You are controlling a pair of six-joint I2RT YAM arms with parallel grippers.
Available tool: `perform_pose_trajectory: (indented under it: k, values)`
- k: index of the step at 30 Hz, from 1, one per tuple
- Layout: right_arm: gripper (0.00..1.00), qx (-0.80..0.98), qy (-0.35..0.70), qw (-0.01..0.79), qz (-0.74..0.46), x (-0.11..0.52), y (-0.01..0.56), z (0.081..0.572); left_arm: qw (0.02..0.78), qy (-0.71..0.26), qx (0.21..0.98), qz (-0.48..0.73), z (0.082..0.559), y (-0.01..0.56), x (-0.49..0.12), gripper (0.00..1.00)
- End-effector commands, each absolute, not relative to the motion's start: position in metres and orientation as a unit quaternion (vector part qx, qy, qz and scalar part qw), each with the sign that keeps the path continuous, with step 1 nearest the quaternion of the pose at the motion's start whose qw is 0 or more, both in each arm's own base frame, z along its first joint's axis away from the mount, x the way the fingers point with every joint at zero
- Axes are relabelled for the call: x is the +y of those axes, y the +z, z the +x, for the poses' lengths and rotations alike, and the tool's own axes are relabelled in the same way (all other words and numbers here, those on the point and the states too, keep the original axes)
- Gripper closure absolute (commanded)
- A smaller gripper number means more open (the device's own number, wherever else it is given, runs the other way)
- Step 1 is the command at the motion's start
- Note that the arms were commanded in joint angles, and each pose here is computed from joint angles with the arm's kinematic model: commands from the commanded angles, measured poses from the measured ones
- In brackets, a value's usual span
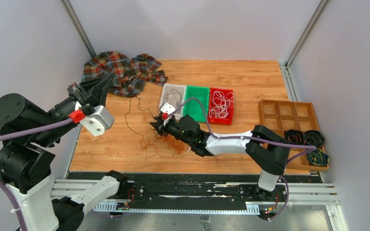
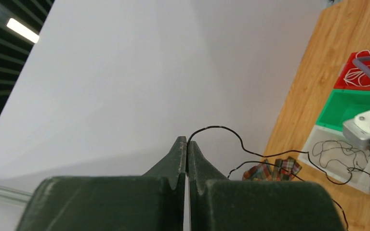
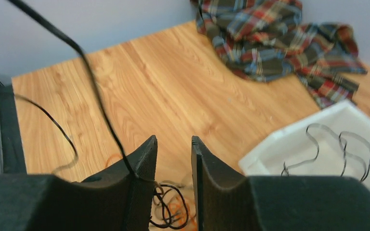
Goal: Untangle the cables
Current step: Untie the cable.
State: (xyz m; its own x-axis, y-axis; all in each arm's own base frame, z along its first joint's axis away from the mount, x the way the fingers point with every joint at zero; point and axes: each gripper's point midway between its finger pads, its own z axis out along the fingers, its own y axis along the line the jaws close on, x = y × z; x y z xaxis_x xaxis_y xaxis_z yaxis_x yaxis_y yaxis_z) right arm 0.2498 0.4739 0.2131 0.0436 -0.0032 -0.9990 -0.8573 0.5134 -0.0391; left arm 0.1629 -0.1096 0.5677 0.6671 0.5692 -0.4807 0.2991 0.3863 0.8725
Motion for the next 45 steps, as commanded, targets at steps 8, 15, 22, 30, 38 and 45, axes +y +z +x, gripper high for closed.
perform_pose_trajectory:
  k: [8,15,22,30,38,45]
  values:
    - [0.67,0.655,0.338,0.608,-0.295,0.447,0.133,0.256,0.807,0.155,0.336,0.460,0.167,0.635,-0.095,0.99]
    - [0.63,0.674,0.341,0.596,-0.271,0.438,0.111,0.254,0.857,0.184,0.300,0.378,0.165,0.672,-0.079,0.99]
    - [0.68,0.693,0.339,0.584,-0.254,0.429,0.088,0.249,0.890,0.208,0.261,0.311,0.153,0.704,-0.063,1.00]
    - [0.81,0.736,0.305,0.563,-0.221,0.407,0.054,0.245,0.911,0.251,0.214,0.246,0.138,0.740,-0.042,0.99]
    - [0.72,0.747,0.281,0.559,-0.225,0.405,0.043,0.238,0.929,0.291,0.164,0.157,0.115,0.782,-0.015,1.00]
    - [0.91,0.769,0.249,0.553,-0.201,0.391,0.028,0.243,0.931,0.319,0.116,0.135,0.102,0.808,-0.012,1.00]
